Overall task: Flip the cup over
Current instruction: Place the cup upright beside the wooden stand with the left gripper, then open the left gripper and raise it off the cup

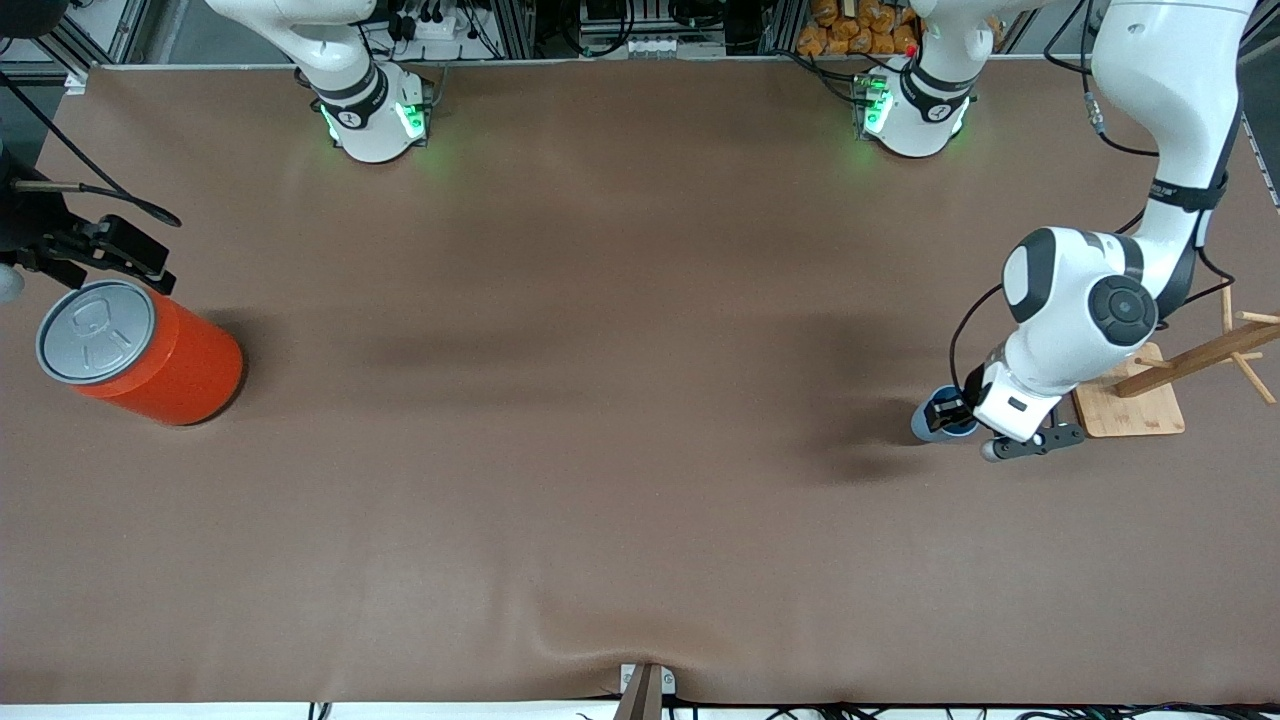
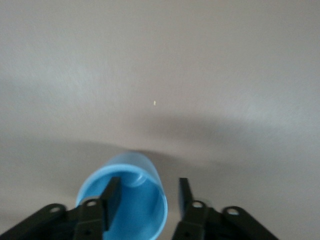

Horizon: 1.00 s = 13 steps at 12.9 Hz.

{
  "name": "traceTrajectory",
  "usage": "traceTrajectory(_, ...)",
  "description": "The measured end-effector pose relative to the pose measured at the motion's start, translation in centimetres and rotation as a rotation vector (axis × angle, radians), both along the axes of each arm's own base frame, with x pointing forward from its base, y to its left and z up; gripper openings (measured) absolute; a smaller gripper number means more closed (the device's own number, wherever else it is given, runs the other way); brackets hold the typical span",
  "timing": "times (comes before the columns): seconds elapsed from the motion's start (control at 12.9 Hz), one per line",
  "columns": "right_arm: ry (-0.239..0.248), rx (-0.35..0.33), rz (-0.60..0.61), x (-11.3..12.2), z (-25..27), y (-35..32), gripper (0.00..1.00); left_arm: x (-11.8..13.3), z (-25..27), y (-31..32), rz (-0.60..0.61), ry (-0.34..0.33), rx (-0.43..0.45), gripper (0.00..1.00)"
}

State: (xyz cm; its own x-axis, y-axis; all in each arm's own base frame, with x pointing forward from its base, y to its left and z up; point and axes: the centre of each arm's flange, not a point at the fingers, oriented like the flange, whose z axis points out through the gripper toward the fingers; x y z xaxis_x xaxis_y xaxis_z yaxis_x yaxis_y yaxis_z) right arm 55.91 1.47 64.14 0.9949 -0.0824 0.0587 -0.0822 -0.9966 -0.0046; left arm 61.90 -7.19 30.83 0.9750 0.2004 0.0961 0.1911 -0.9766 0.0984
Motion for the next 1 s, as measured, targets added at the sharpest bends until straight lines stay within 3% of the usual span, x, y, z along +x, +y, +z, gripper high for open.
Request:
traceTrajectory(0.23,0.0,0.0,0.0,0.0,0.0,0.0,1.0,1.5,7.9,0.5,0.003,0.04,0.027,0.94)
traceTrajectory(0.31,0.0,0.0,0.0,0.0,0.0,0.0,1.0,1.8,11.1,0.7,0.004,0.061,0.036,1.0)
traceTrajectory(0.62,0.001,0.0,0.0,0.0,0.0,0.0,1.0,1.0,20.7,1.1,0.009,0.074,0.059,1.0)
traceTrajectory(1.0,0.011,0.0,-0.002,-0.1,-0.1,-0.1,1.0,-2.9,27.4,-0.4,-0.012,0.06,0.089,1.0)
